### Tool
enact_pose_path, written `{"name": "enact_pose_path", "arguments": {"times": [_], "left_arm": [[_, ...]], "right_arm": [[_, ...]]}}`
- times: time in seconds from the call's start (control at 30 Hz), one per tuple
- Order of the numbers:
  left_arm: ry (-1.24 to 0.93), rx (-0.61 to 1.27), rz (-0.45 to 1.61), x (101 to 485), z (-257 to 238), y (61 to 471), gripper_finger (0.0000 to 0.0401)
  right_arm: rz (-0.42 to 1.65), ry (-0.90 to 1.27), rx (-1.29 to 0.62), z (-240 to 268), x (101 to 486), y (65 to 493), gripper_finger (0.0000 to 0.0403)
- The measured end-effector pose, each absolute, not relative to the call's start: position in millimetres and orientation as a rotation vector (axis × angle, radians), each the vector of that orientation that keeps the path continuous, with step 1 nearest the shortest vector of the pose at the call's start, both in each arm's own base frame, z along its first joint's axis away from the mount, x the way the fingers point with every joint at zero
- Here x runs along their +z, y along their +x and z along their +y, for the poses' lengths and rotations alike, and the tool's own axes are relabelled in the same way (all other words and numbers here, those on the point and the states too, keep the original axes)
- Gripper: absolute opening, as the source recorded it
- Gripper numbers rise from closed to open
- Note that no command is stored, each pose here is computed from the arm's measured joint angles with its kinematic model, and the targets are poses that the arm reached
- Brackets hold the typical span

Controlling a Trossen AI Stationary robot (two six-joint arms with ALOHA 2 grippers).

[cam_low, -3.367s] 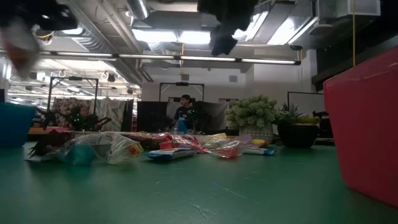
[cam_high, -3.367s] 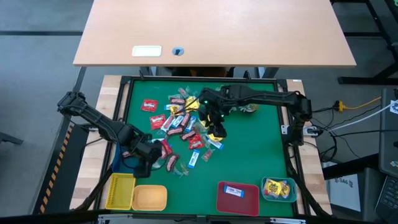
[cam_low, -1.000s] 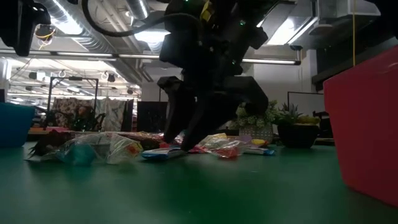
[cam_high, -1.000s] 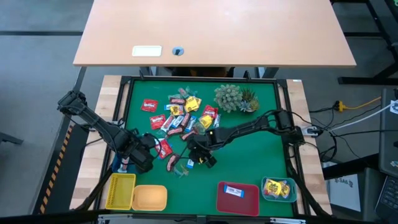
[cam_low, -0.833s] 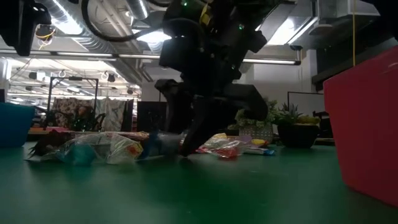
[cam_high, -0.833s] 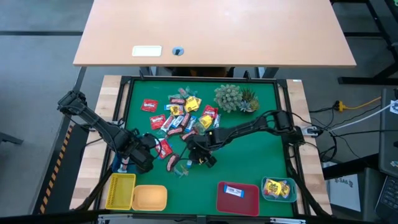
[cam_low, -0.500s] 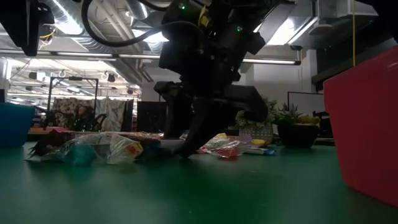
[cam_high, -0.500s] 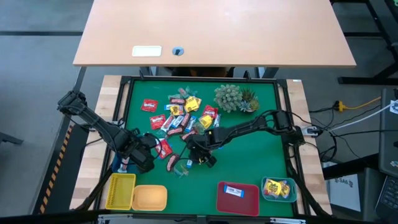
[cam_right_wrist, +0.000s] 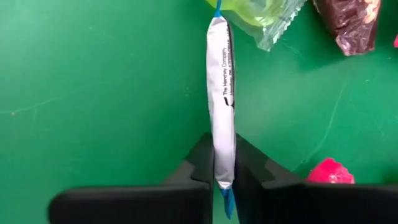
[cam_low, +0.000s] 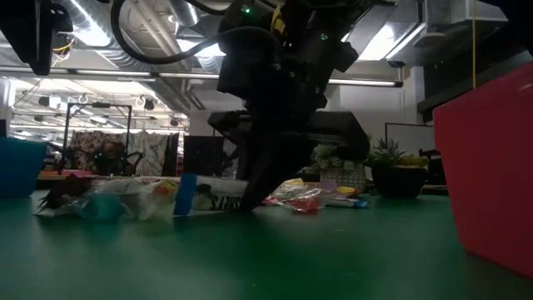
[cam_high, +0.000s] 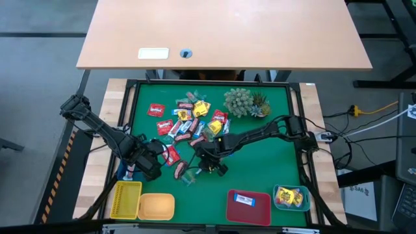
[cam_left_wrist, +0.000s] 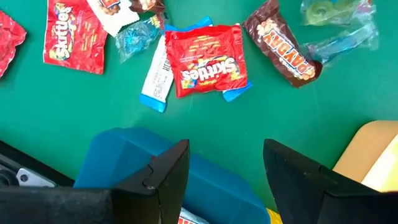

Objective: Sort candy
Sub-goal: Put the blue chocolate into the red bin

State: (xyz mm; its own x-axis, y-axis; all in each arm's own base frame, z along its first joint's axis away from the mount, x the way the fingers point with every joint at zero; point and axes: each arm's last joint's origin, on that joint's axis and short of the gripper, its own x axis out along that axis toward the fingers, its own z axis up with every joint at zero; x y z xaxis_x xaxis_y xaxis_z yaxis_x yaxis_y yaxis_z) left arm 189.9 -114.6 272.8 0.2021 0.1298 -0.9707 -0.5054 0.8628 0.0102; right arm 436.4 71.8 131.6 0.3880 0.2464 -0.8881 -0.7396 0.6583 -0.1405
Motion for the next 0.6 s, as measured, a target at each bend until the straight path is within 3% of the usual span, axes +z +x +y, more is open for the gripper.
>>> {"name": "enact_pose_path", "arguments": {"times": [0.13, 0.37, 0.6], "left_arm": [[-0.36, 0.441, 1.269, 273.2, -116.2, 192.7, 0.019], [-0.386, 0.427, 1.141, 275.7, -119.7, 202.1, 0.019], [-0.355, 0.406, 1.061, 277.8, -121.2, 207.6, 0.019]], "right_arm": [[1.039, -0.54, 0.657, 72.3, 142.6, 439.7, 0.0016], [1.226, -0.414, 0.678, 75.4, 177.1, 434.3, 0.0055], [1.336, -0.396, 0.693, 98.4, 203.7, 424.3, 0.0019]]}}
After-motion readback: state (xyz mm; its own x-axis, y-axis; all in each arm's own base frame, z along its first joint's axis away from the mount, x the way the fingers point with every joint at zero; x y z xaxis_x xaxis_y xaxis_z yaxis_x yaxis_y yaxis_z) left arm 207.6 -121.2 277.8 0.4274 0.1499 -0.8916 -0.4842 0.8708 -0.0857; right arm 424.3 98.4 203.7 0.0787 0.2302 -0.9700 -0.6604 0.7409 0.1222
